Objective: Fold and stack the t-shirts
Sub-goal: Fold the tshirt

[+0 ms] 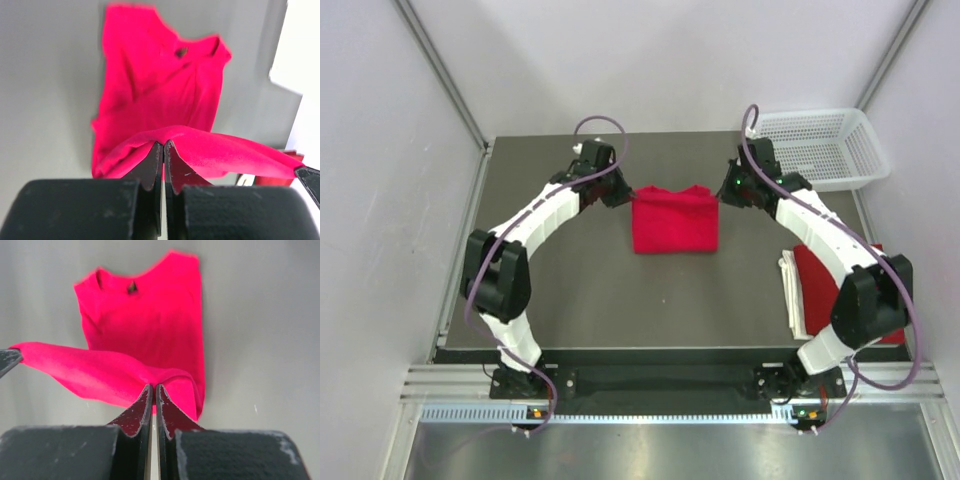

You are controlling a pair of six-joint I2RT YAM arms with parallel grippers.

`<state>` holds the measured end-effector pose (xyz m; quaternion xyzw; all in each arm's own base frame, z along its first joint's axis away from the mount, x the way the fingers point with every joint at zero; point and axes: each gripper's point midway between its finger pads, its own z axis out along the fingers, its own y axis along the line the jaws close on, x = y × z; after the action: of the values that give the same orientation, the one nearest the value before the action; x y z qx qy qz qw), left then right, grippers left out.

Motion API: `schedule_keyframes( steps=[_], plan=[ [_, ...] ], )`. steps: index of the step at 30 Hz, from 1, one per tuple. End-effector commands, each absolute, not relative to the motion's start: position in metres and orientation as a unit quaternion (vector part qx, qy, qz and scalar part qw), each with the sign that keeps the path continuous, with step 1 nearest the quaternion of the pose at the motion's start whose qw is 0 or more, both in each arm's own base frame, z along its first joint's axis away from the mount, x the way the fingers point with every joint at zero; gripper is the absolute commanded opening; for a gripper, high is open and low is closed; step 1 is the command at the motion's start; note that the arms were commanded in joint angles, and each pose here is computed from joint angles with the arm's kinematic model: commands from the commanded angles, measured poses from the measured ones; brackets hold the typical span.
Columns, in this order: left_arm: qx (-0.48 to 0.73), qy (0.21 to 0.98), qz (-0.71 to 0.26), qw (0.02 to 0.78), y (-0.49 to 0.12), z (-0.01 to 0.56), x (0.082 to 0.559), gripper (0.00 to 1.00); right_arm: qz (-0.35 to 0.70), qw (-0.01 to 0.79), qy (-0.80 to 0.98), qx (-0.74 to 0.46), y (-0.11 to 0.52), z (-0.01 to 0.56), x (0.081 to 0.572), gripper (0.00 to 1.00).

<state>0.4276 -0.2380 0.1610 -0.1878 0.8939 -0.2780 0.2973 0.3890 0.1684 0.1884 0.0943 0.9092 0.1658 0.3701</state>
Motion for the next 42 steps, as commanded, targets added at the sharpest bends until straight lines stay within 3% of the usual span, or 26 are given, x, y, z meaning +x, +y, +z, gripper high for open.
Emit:
schedule_keyframes(
  steps=[1, 18, 19, 24, 27, 30, 35, 42],
  plan=[
    [-0.16, 0.878, -0.298, 0.339, -0.242, 0.182, 0.466, 0.0, 0.186, 0.387, 0.901, 0.069, 0.175, 0.201, 0.426, 0.0],
    [-0.162, 0.871, -0.302, 0.352, -0.244, 0.116, 0.574, 0.0, 0.204, 0.36, 0.907, 0.072, 0.176, 0.134, 0.54, 0.0],
    [-0.159, 0.87, -0.305, 0.354, -0.246, 0.116, 0.576, 0.01, 0.203, 0.358, 0.908, 0.075, 0.175, 0.125, 0.544, 0.02],
    [-0.169, 0.876, -0.271, 0.362, -0.233, 0.111, 0.585, 0.19, 0.215, 0.368, 0.903, 0.059, 0.172, 0.134, 0.561, 0.3],
    [-0.179, 0.876, -0.234, 0.382, -0.21, 0.127, 0.584, 0.34, 0.199, 0.366, 0.908, 0.03, 0.166, 0.146, 0.551, 0.42],
    [-0.17, 0.869, -0.223, 0.407, -0.202, 0.153, 0.577, 0.39, 0.193, 0.342, 0.92, 0.005, 0.163, 0.148, 0.524, 0.5],
    [-0.117, 0.87, -0.272, 0.394, -0.235, 0.163, 0.536, 0.39, 0.214, 0.276, 0.937, -0.028, 0.174, 0.128, 0.463, 0.56],
    [-0.065, 0.859, -0.357, 0.361, -0.273, 0.139, 0.518, 0.39, 0.255, 0.234, 0.936, -0.061, 0.183, 0.107, 0.423, 0.57]
  ],
)
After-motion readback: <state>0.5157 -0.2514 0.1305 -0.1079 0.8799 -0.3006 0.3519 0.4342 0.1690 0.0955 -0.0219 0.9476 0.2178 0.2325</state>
